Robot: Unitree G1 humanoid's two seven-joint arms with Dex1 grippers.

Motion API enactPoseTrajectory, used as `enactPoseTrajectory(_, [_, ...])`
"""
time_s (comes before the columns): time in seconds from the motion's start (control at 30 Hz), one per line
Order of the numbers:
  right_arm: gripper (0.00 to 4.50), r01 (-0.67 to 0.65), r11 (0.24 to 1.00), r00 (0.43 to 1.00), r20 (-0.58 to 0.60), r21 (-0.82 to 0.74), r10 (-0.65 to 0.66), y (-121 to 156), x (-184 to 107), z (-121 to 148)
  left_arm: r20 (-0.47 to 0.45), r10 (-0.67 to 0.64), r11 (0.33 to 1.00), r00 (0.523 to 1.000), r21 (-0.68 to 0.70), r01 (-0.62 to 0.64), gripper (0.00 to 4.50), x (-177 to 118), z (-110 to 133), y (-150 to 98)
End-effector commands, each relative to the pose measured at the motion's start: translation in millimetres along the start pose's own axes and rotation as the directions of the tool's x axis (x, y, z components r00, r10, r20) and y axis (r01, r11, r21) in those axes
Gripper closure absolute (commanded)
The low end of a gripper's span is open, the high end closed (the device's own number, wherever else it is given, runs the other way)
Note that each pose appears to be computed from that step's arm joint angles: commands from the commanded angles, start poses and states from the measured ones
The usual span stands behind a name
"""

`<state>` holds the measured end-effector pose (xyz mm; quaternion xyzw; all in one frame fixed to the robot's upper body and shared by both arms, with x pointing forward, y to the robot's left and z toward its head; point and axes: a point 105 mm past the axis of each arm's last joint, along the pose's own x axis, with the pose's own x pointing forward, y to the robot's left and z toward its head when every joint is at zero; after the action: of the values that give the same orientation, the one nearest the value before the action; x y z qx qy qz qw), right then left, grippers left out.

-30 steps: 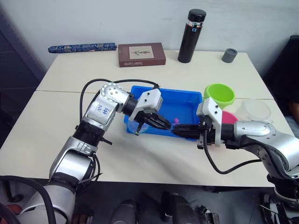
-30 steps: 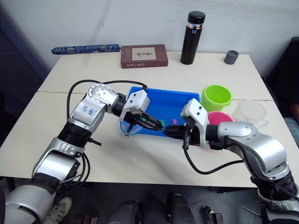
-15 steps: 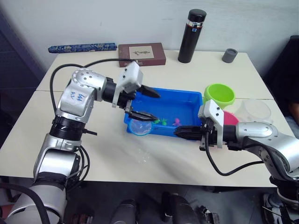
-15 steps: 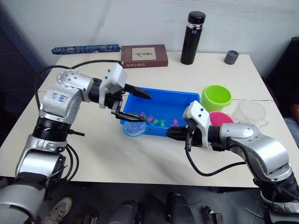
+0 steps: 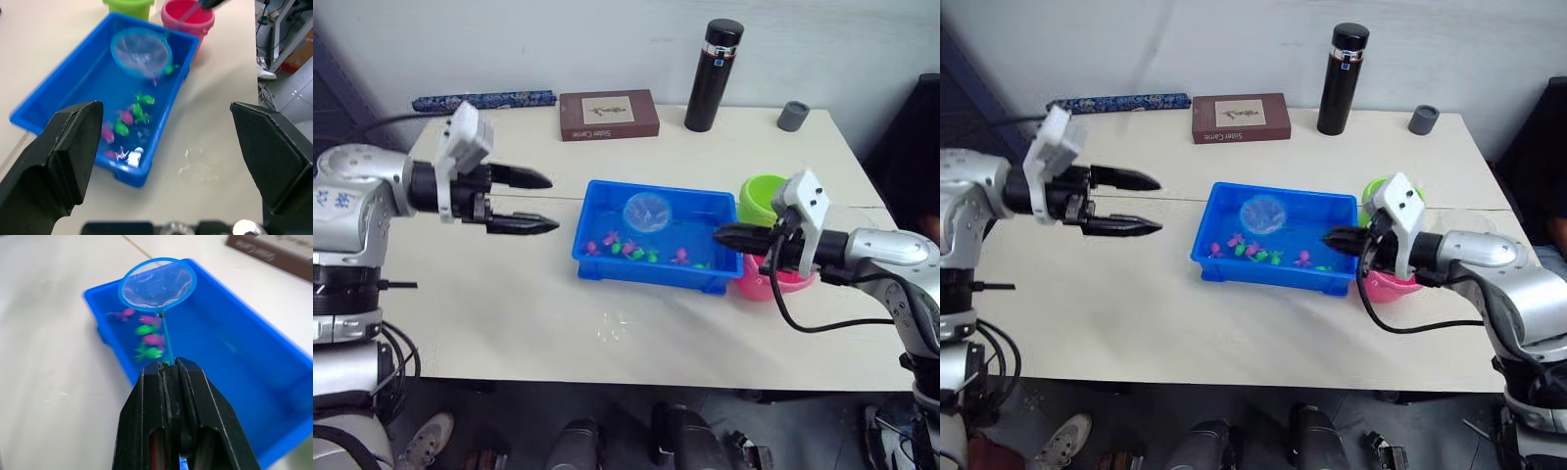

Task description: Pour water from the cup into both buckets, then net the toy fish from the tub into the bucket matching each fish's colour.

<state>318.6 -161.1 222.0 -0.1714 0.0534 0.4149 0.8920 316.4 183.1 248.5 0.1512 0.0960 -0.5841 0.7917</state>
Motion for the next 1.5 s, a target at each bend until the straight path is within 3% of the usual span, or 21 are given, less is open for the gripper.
enactPoseTrajectory(0.03, [4.50,0.101,0.979,0.994,-0.031,-0.176,-0.108,-24.0,-1.1,9.3,0.044,-0.038,0.999,0.998,0.031,0.037,0.03,-5.8,7.3,-16.0])
enactPoseTrajectory(0.27, [4.50,0.087,0.895,0.971,-0.163,-0.437,-0.174,-38.6,-1.1,-4.2,0.061,-0.036,0.998,0.998,0.058,0.032,0.03,-0.7,6.8,-20.3])
enactPoseTrajectory(0.47, [4.50,0.041,0.851,0.947,-0.252,-0.523,-0.201,-44.2,-13.6,-15.0,0.069,-0.052,0.997,0.996,0.058,0.048,0.03,3.5,7.3,-23.2])
enactPoseTrajectory(0.87, [4.50,-0.090,0.813,0.910,-0.380,-0.575,-0.168,-38.8,-16.3,-31.2,0.034,-0.122,0.989,0.992,0.092,0.118,0.03,24.6,-2.0,-32.2])
enactPoseTrajectory(1.27, [4.50,-0.112,0.789,0.895,-0.406,-0.605,-0.185,-41.2,3.9,-42.7,0.011,-0.078,0.994,0.997,0.079,0.077,0.03,24.1,-13.1,-34.4])
enactPoseTrajectory(1.5, [4.50,-0.182,0.809,0.898,-0.430,-0.559,-0.095,-26.5,5.8,-47.6,0.012,-0.056,0.997,0.998,0.061,0.055,0.03,20.6,-16.8,-36.3])
